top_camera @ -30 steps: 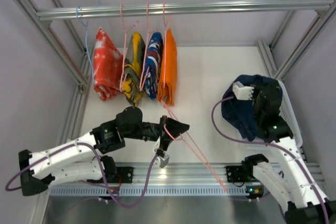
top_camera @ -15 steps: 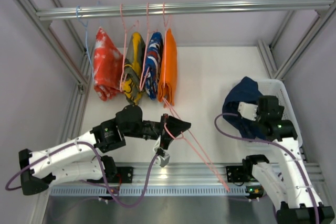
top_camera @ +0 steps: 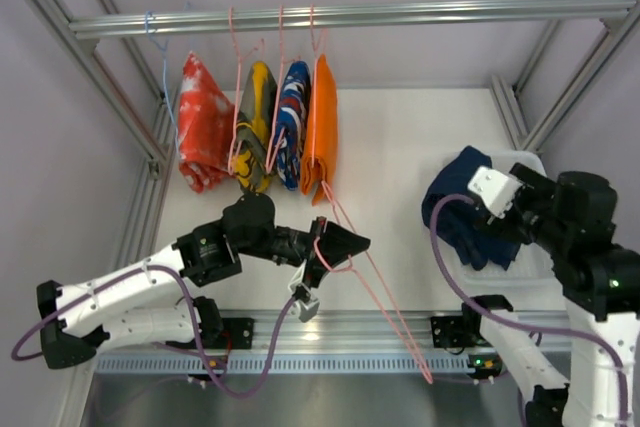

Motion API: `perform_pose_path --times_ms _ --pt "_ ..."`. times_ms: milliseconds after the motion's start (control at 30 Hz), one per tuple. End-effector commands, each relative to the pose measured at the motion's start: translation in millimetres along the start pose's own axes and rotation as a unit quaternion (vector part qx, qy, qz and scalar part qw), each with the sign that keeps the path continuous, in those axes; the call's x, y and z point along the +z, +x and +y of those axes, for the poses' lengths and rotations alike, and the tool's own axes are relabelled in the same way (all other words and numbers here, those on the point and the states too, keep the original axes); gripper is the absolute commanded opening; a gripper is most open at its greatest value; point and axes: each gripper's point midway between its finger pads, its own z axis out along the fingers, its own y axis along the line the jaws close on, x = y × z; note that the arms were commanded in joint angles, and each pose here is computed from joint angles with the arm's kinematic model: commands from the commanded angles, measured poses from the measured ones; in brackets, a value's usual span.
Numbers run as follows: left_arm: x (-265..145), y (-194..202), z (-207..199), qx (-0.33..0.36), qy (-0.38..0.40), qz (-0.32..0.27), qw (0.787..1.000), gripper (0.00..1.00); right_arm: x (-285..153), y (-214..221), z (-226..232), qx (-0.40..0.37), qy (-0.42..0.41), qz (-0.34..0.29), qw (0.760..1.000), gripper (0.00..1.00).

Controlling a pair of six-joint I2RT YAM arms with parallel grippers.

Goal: Remove the trousers from the hanger

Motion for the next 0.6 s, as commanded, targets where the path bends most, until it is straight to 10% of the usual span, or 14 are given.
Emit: perform_pose_path --times_ms 0,300,567 --pt "1 -15 14 0.034 -0.002 -0.033 0.999 0.00 -29 -65 22 0.087 -0.062 -0.162 0.981 0.74" --pt "1 -10 15 0.042 -0.004 -0.020 0.999 0.00 60 -62 27 0.251 -0.100 -0.138 0.953 0.80" --pt "1 -3 15 0.026 -0.010 -0.004 1.000 0.00 117 -80 3 0.232 -0.064 -0.147 0.959 0.94"
